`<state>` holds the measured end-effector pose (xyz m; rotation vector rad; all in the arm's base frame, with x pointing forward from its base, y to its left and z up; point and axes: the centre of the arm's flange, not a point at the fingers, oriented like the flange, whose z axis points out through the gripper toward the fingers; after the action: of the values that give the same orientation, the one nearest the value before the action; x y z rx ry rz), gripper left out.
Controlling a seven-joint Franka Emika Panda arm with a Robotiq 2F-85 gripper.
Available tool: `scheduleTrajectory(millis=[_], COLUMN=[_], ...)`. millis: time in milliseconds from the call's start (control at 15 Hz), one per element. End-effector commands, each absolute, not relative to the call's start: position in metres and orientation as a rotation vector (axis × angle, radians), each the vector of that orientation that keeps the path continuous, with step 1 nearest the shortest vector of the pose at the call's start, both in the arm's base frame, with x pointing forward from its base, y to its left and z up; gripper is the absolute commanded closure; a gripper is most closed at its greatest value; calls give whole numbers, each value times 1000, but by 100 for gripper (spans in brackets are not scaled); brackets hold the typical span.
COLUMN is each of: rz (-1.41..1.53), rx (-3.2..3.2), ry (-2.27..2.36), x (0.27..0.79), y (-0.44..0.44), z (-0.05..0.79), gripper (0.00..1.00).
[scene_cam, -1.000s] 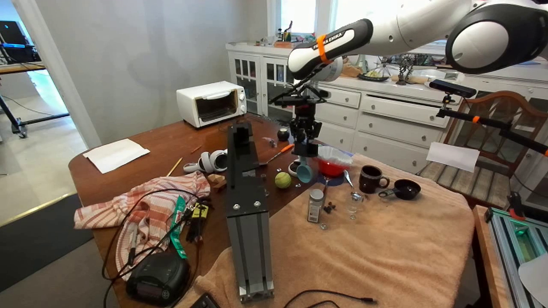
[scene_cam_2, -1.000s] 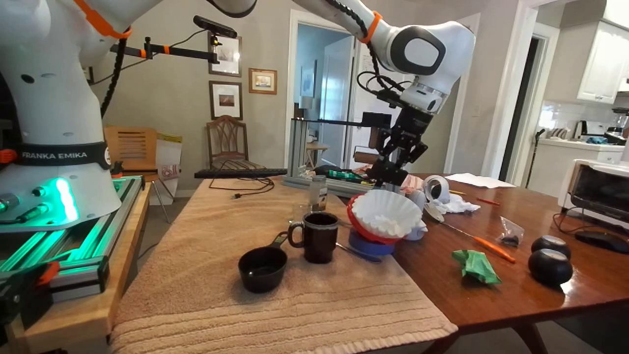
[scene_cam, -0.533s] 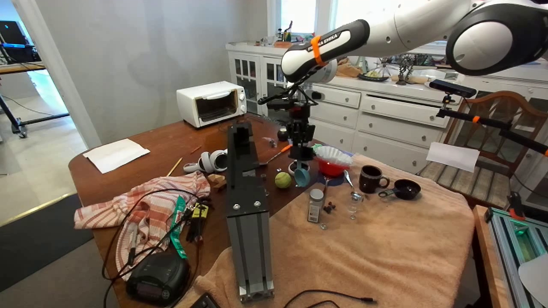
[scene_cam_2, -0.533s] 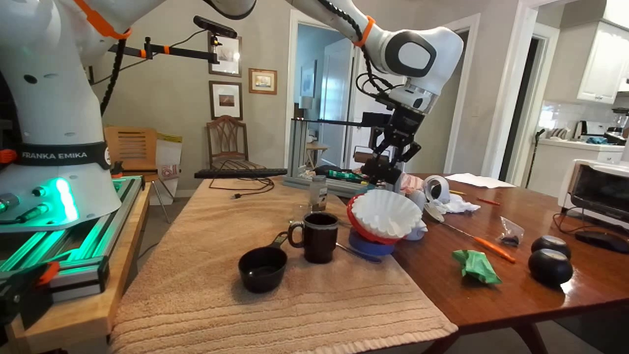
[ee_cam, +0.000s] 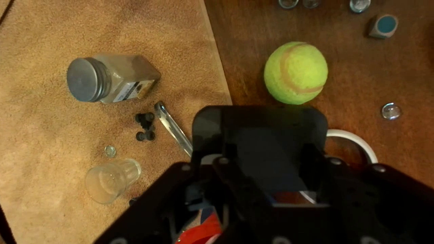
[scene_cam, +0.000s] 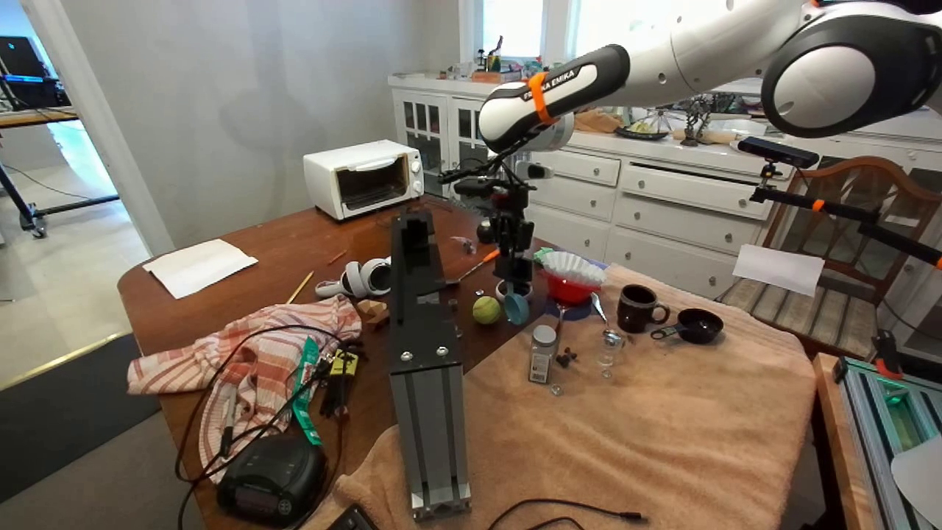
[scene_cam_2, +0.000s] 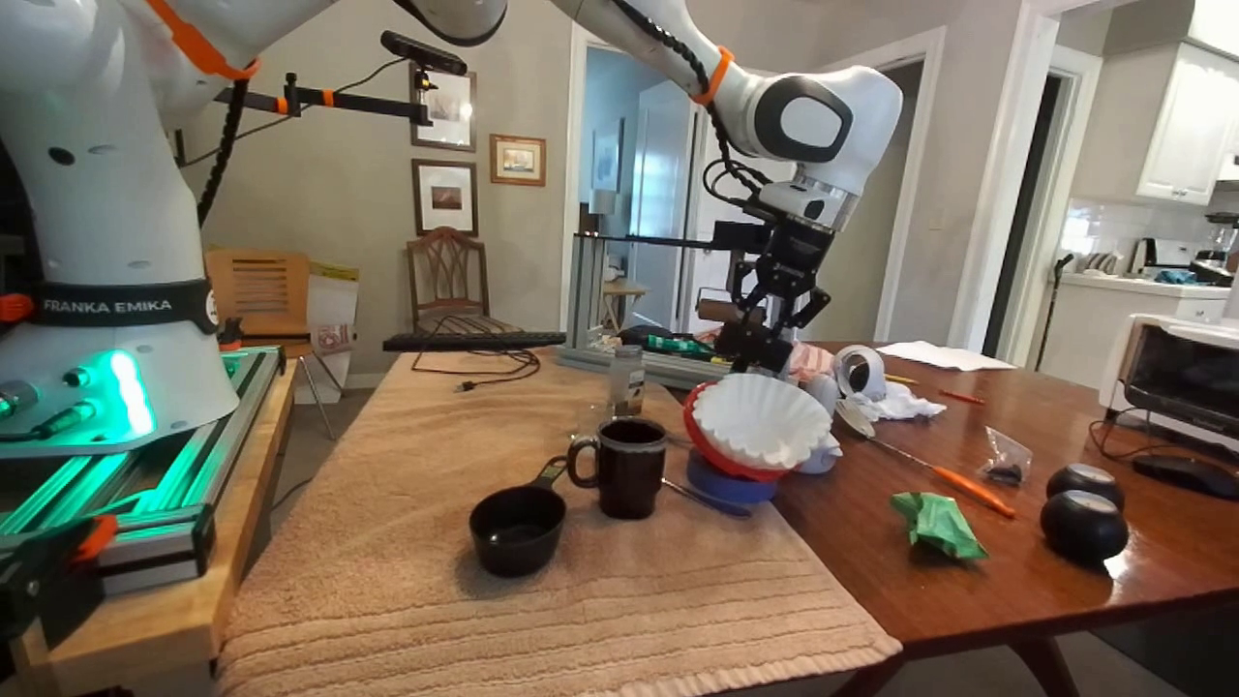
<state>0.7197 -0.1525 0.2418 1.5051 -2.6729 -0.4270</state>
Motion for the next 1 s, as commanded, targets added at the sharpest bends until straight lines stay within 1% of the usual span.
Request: scheduleTrajectory(millis=[0, 333, 933], rz=[-377, -332, -355], rx=[1477, 1476, 1535], ry=[-2714, -2733, -2808], x=[736, 743, 749], y=[-149, -147, -144], z=[231, 225, 223], gripper=[78, 78, 78])
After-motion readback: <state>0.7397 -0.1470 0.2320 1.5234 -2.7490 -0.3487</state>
